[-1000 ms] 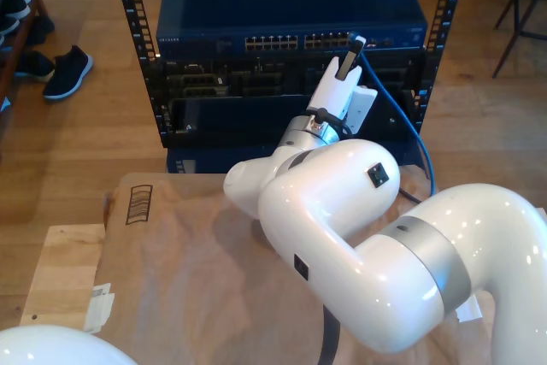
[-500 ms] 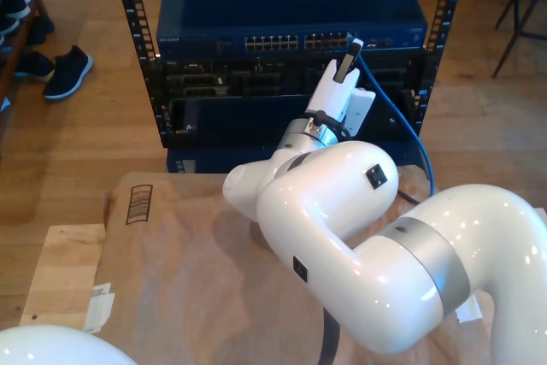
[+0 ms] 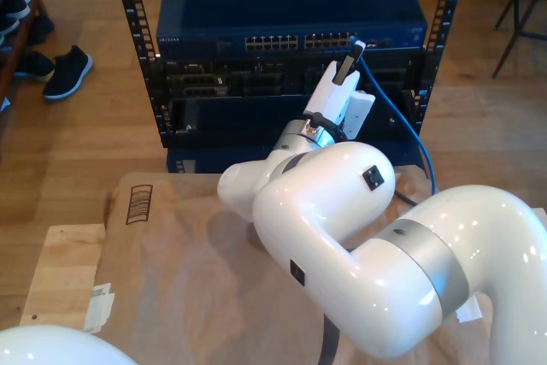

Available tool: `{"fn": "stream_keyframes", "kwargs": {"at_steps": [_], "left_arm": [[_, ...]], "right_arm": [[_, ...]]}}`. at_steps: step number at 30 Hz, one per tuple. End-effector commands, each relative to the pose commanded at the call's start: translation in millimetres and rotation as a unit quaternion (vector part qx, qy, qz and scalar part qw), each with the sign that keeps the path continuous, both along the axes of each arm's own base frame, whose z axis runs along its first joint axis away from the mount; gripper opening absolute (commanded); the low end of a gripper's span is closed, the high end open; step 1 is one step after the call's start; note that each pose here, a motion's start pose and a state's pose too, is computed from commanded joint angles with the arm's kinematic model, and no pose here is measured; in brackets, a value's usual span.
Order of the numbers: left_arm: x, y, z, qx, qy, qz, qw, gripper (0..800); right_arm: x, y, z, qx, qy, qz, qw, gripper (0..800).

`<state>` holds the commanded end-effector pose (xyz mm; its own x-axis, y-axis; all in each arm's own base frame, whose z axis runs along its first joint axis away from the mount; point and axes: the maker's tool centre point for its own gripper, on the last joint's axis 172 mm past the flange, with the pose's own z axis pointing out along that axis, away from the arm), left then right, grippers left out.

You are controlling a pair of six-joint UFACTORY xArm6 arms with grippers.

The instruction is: Grab the cable and plug it in

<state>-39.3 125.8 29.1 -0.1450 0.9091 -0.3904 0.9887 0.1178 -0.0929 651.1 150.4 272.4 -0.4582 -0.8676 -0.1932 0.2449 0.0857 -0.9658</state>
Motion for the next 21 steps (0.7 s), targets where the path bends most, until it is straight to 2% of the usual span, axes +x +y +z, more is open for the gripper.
{"fn": "stream_keyframes", "kwargs": {"at_steps": [21], "left_arm": [[0.0,0.0,0.0,0.000,0.000,0.000,1.0000,799]], "right_arm": [[5.4,-0.8,-3.3,0.000,-0.003,-0.003,1.000,0]]}}
